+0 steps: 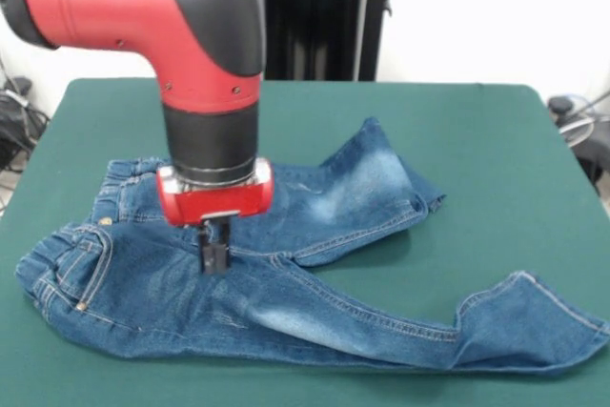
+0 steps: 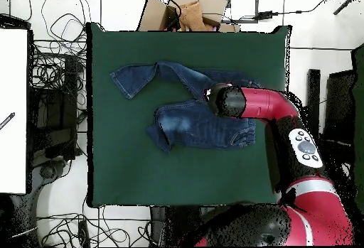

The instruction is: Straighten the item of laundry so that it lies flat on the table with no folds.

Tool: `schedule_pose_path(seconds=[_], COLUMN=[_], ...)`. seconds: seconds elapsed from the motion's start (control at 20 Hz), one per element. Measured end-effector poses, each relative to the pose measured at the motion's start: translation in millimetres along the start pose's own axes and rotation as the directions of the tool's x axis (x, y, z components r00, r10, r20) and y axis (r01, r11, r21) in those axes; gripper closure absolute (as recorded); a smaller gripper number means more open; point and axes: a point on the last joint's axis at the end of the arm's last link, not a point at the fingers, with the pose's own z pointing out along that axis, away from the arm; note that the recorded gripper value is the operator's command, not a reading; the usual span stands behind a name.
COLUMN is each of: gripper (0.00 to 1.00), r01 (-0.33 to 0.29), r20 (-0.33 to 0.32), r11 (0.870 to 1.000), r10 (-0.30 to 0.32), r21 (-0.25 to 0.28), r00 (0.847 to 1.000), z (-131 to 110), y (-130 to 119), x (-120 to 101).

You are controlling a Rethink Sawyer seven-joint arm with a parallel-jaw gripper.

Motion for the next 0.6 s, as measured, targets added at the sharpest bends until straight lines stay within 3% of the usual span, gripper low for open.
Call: schedule_pose_path(seconds=[0.3, 0.6], gripper=[1.0, 1.0], r01=[-0.001, 0.007], r20=[-0.01, -0.034], r11=[1.0, 1.0], r10=[0.001, -0.007], r21=[0.002, -0.007], r00=[1.0, 0.999], z=[-8, 2], y=[17, 42], x=[-10, -13])
